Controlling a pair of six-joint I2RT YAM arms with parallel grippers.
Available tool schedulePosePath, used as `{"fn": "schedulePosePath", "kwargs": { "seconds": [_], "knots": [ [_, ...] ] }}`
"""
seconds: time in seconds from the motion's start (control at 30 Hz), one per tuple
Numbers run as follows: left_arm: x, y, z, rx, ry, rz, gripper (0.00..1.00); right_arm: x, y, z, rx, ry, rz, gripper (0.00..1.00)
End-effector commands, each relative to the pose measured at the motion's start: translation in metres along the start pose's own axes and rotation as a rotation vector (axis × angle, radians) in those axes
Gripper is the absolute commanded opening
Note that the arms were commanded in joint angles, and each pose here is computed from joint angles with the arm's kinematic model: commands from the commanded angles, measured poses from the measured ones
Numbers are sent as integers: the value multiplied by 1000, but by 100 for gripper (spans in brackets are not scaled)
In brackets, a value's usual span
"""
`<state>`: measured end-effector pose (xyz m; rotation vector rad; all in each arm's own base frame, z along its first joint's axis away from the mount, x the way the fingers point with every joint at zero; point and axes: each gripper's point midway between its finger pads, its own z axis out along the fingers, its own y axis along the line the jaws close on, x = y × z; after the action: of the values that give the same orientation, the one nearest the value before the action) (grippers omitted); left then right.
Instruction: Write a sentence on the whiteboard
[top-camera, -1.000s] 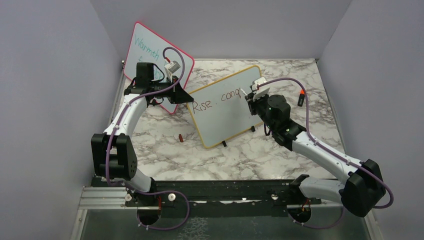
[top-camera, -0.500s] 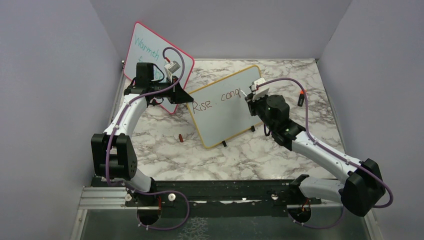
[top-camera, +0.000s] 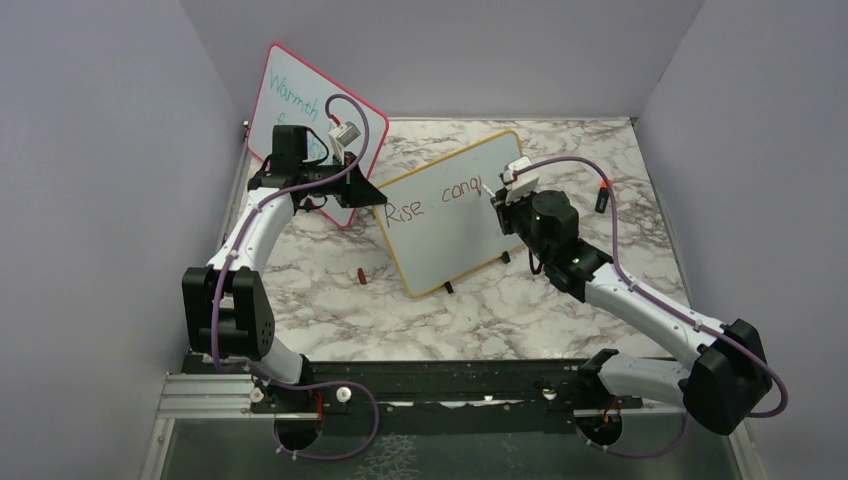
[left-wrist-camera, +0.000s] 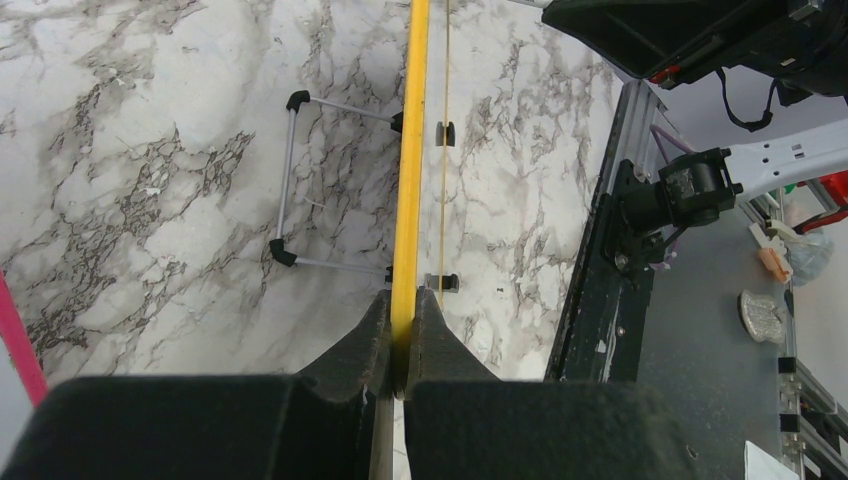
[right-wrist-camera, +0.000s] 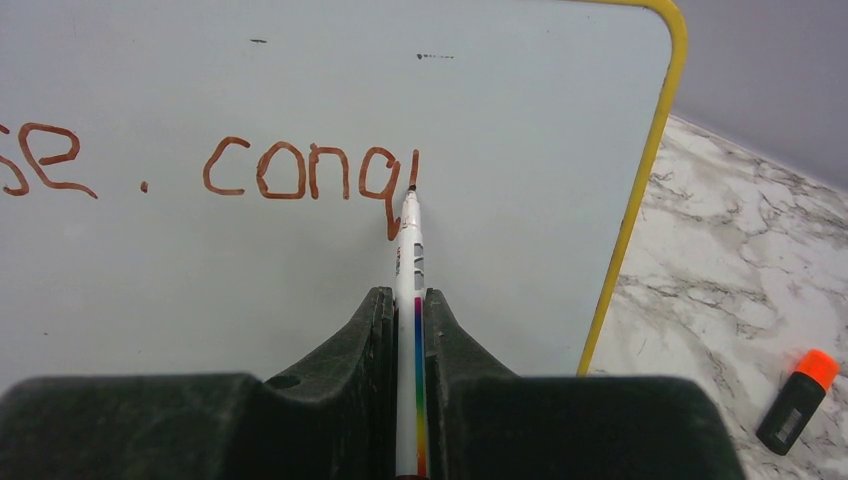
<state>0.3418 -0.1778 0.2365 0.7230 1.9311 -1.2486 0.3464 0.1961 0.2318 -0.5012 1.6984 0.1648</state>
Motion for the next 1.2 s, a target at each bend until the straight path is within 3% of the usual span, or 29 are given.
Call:
{"fn": "schedulePosePath", "kwargs": {
  "seconds": [0.0, 1.17],
  "knots": [
    [1, 4, -4, -9, 5, 2, 0, 8, -7, -5, 36, 29, 7, 1],
    [2, 6, -3, -11, 7, -13, 0, -31, -18, 9, 95, -96, -1, 0]
  ]
}}
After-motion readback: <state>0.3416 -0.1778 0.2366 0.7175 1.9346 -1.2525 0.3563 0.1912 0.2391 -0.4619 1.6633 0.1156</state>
